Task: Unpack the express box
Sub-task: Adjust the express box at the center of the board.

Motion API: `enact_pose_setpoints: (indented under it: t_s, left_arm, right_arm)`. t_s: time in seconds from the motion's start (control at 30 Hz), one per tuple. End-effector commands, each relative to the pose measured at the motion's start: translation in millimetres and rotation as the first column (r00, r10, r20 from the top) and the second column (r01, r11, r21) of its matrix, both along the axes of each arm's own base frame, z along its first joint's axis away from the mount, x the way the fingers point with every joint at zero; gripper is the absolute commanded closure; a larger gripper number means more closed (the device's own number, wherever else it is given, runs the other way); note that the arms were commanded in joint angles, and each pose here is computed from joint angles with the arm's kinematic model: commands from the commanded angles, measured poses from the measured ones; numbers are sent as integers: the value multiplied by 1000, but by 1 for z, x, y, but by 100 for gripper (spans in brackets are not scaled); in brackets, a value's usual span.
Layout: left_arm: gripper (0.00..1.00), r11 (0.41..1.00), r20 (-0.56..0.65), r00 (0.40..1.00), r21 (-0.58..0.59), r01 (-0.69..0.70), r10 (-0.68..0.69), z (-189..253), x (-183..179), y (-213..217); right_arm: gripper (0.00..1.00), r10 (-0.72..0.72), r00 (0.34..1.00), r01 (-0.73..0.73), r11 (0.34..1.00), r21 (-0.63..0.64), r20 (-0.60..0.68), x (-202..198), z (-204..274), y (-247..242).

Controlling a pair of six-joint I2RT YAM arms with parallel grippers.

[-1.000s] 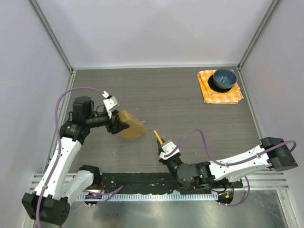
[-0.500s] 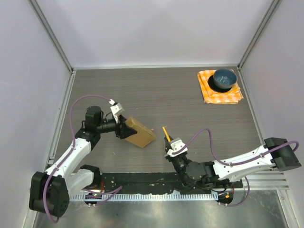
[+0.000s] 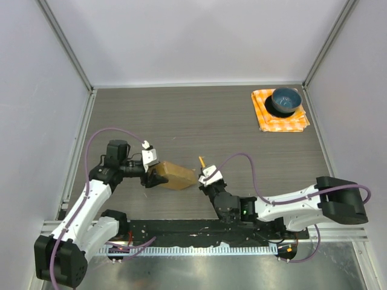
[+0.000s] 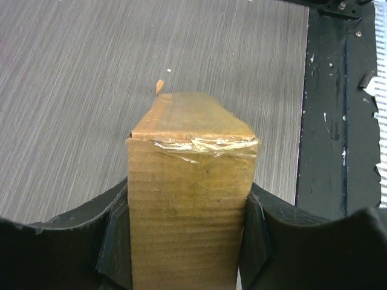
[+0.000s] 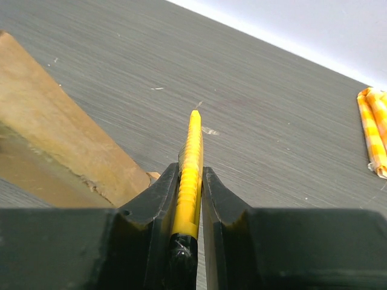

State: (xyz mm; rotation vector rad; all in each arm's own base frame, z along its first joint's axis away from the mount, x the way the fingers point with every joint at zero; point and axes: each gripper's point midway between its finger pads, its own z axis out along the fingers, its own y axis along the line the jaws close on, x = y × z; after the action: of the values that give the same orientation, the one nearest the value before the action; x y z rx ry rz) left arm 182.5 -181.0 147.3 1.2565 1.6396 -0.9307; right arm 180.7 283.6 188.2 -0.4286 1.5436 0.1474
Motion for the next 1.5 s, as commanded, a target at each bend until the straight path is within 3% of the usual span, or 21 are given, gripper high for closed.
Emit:
enact_pose_setpoints:
  t_s: [0.0,0.2,0.27,0.4,0.43,0.47,0.63,1.0,1.07,1.1,1.2,1.47]
  left_arm:
    - [59,977,-77,995,210,-47,64,-42,-13,32]
    - [52,940,-90,993,337,-46,80,-58,-10,58]
    - [35,923,-121,987,382,-51,105,-68,-7,71]
    - [32,899,-194,975,439,-11,106,-83,-7,90]
    - [27,898,-223,971,440,21,87,-87,-6,94]
    - [0,903,-260,963,427,54,66,-80,-11,94]
    - [0,925,-343,939,364,109,24,-60,-10,90]
    - [0,958,-315,949,266,102,-13,23,-8,65]
    - [0,953,-355,935,284,102,6,24,-14,58]
    - [0,926,-373,928,352,135,6,14,-21,53]
    - [0,845,-290,957,520,126,35,-9,-9,37]
    - [0,838,-195,979,542,59,58,2,37,12]
  right_arm:
    - [99,88,996,-84,987,138,-18,7,10,37]
    - [99,177,984,-172,969,177,-11,15,9,78]
    - [99,190,982,-186,960,207,0,18,16,86]
    - [99,218,976,-212,948,236,1,25,17,95]
    - [99,218,976,-213,947,240,3,27,18,96]
    - [99,217,976,-211,948,240,4,28,19,95]
    - [99,180,984,-177,954,241,8,38,24,79]
    - [99,48,998,-39,976,216,-36,53,23,25]
    - [99,25,998,-12,970,245,-49,54,28,18]
    - [99,18,998,-3,974,226,-62,54,23,14]
    - [99,15,997,4,968,250,-74,52,27,6]
    - [99,-16,997,38,955,293,-78,47,38,-21]
